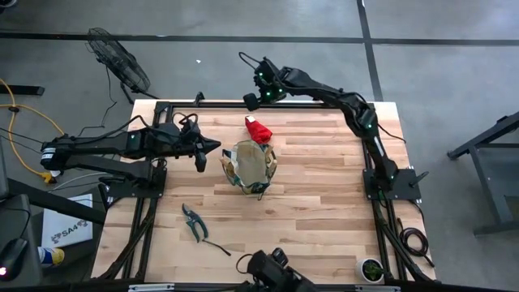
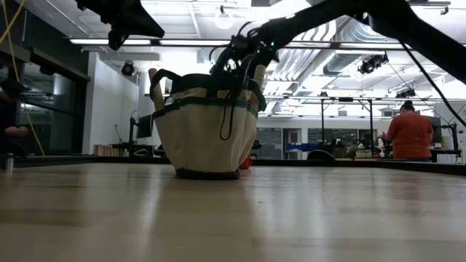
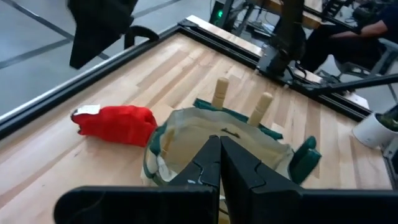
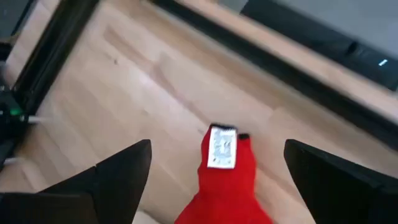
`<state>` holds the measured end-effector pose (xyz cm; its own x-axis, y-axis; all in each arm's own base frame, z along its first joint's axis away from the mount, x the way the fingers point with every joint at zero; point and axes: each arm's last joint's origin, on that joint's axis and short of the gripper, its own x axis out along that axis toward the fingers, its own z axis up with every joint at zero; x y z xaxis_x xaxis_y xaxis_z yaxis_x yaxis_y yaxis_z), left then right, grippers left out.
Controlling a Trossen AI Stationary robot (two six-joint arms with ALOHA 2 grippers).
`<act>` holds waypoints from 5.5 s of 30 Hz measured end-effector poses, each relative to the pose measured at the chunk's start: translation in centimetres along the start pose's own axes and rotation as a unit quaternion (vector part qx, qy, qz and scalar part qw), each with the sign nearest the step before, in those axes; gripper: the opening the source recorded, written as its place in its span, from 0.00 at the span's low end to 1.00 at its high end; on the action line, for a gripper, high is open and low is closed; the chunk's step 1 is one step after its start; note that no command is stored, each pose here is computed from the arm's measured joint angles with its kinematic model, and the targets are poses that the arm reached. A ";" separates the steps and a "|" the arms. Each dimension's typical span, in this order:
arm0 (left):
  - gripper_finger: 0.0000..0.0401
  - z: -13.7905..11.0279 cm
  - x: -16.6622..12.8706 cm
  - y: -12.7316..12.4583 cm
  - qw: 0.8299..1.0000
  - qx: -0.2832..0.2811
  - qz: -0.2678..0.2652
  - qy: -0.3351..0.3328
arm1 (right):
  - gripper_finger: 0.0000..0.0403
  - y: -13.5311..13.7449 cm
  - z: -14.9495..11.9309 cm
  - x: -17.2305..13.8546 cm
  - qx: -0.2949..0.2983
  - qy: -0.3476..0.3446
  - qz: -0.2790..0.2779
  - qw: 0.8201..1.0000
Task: Pick & Place Garden tools in Gardening bag
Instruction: Put the red gloves into the brown gardening bag, then adjust the brown gardening bag
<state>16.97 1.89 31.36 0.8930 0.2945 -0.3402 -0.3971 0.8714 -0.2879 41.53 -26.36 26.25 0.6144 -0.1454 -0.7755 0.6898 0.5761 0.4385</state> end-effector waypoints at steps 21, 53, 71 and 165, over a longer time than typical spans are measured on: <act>0.00 -0.3 -0.1 0.0 1.000 0.001 -0.014 0.020 | 0.88 -1.1 -2.9 6.7 0.053 0.097 0.001 0.994; 0.00 -0.3 -0.1 -0.1 0.999 0.000 -0.027 0.025 | 0.19 -0.6 -4.5 7.8 0.055 0.129 -0.030 0.990; 0.00 -0.3 -0.3 -0.2 0.998 -0.010 -0.048 0.029 | 0.01 1.9 -2.1 0.0 0.017 0.052 -0.013 0.998; 0.00 -0.8 -0.4 0.0 0.997 0.005 -0.052 0.059 | 0.33 18.1 -15.2 -6.1 -0.022 0.082 0.017 0.996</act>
<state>16.49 1.44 30.79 0.8979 0.1535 -0.4126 -0.3001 0.8991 -0.3187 44.45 -2.81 31.97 0.5643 0.0066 -0.8255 0.6497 0.6134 0.4490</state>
